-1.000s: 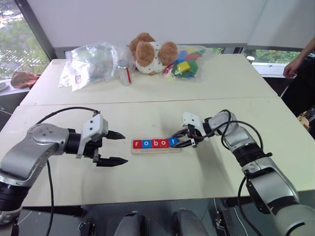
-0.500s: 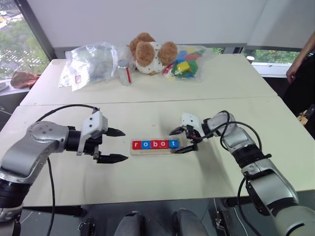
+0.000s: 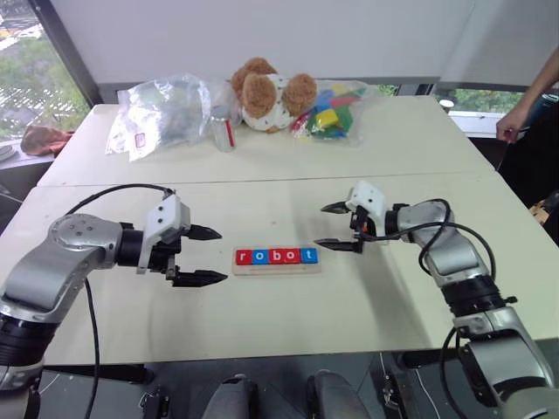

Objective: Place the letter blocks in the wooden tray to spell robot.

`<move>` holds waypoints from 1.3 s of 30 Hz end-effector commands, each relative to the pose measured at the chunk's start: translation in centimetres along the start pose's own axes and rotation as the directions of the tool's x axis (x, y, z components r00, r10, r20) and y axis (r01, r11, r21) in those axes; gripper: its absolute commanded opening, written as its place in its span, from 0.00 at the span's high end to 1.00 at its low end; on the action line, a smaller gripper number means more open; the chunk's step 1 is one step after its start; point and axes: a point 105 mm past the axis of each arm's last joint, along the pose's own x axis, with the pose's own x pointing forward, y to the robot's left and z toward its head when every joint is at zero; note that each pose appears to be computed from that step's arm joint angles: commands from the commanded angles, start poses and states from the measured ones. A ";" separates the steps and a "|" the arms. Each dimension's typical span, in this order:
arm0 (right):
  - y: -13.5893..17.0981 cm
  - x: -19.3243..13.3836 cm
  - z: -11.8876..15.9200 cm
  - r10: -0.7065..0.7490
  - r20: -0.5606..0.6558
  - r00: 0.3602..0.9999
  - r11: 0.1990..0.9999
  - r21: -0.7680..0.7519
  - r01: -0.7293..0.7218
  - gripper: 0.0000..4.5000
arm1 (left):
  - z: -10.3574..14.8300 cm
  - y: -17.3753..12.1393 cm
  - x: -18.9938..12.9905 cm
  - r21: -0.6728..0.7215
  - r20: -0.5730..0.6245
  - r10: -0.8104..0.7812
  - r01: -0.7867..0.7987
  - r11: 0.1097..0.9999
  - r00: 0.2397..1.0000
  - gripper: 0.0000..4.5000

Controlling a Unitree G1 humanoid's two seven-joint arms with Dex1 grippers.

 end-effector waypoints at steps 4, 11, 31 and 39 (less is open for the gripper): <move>0.2 -0.2 -1.2 -0.051 -0.043 0.998 0.997 -0.054 0.049 0.11 | 1.0 0.7 -0.5 0.043 0.014 0.006 -0.007 0.999 1.000 0.00; 1.4 0.4 -1.8 -0.022 -0.041 0.999 0.999 -0.025 0.021 0.11 | 0.9 0.6 -0.5 0.041 0.010 0.003 -0.003 0.999 1.000 0.00; 1.3 1.3 -0.4 -0.020 0.009 1.000 1.000 -0.022 0.021 0.11 | 0.5 0.2 -0.5 0.026 -0.006 0.008 -0.008 1.000 1.000 0.00; 2.1 2.0 -0.3 0.004 0.023 1.000 1.000 -0.006 -0.004 0.11 | 0.5 0.3 -0.4 0.025 -0.002 0.009 -0.009 1.000 1.000 0.00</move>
